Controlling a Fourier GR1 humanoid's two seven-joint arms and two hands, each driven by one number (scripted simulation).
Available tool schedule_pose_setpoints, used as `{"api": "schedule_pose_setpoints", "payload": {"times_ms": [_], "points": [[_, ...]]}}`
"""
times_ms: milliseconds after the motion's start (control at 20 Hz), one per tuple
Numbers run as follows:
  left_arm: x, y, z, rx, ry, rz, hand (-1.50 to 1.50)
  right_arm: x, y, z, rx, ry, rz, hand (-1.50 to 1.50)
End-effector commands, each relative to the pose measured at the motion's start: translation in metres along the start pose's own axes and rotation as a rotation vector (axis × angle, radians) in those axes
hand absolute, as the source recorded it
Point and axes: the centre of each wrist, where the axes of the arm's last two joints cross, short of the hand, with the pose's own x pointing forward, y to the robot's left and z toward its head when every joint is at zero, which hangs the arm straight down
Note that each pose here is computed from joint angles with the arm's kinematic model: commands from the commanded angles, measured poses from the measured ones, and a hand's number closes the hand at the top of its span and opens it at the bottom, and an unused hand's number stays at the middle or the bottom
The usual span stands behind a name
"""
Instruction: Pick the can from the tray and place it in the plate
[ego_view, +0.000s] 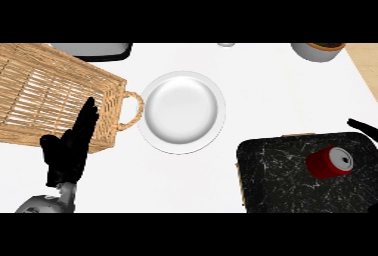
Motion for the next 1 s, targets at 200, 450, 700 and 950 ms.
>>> {"api": "schedule_pose_setpoints", "payload": {"times_ms": [200,450,700,950], "points": [[-0.031,-0.011,0.007,0.008,0.163,-0.019,0.00,0.018,0.003,-0.015,0.085,0.062,0.025,-1.50],[-0.044,-0.015,-0.004,0.009,0.174,-0.009,0.00,0.017,0.020,-0.028,0.100,0.053,0.020,-1.50],[-0.034,-0.008,-0.007,0.011,0.171,-0.024,0.00,0.006,0.033,-0.034,0.134,0.062,0.037,-1.50],[-0.036,-0.010,0.008,0.014,0.171,-0.003,0.00,-0.001,0.028,-0.030,0.117,0.065,-0.002,-1.50]]}}
